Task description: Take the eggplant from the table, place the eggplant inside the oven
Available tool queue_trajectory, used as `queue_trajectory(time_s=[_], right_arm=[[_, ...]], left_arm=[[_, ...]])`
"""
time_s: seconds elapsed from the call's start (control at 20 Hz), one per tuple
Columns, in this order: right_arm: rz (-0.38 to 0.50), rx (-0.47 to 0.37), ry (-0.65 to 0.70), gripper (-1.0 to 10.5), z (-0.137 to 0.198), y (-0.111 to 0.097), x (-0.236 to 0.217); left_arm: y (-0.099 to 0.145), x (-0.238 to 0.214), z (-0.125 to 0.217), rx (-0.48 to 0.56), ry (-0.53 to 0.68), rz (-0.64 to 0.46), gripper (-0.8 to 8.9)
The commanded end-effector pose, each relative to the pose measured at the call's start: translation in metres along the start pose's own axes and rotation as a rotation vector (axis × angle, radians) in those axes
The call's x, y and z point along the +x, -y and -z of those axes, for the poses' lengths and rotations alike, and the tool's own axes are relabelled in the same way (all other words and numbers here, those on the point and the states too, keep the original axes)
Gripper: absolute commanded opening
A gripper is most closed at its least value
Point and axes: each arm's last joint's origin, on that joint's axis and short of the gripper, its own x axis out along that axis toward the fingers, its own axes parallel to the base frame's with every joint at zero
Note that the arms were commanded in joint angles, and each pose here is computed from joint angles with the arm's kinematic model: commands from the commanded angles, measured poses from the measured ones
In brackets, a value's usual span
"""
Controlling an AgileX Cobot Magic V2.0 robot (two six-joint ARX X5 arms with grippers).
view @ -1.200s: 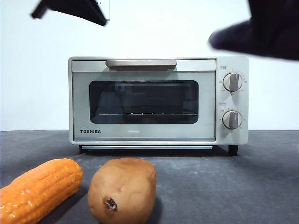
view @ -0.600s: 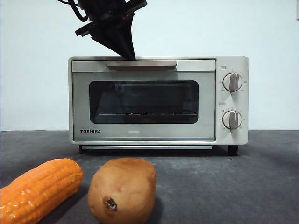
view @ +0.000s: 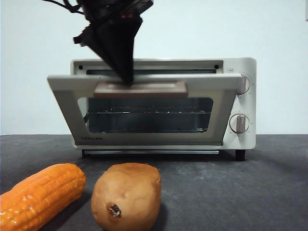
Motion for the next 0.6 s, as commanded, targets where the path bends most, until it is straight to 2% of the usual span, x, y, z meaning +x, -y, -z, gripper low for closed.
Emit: queue_trajectory(time_s=[0.05, 0.25, 0.5, 0.6], right_arm=[[-0.079, -0.047, 0.052, 1.8, -0.008, -0.003, -0.004], [-0.252, -0.114, 0.125, 1.8, -0.017, -0.01, -0.004], [-0.339, -0.206, 0.155, 1.8, -0.027, -0.02, 0.009], [-0.378, -0.244, 0.148, 1.8, -0.031, -0.026, 0.016]], left_arm=[[0.008, -0.011, 0.0, 0.032, 0.021, 0.002, 0.04], [0.011, -0.055, 0.006, 0.021, 0.205, -0.017, 0.04], [0.001, -0.088, 0.031, -0.05, 0.322, -0.097, 0.04], [-0.006, -0.091, 0.049, -0.113, 0.373, -0.122, 0.04]])
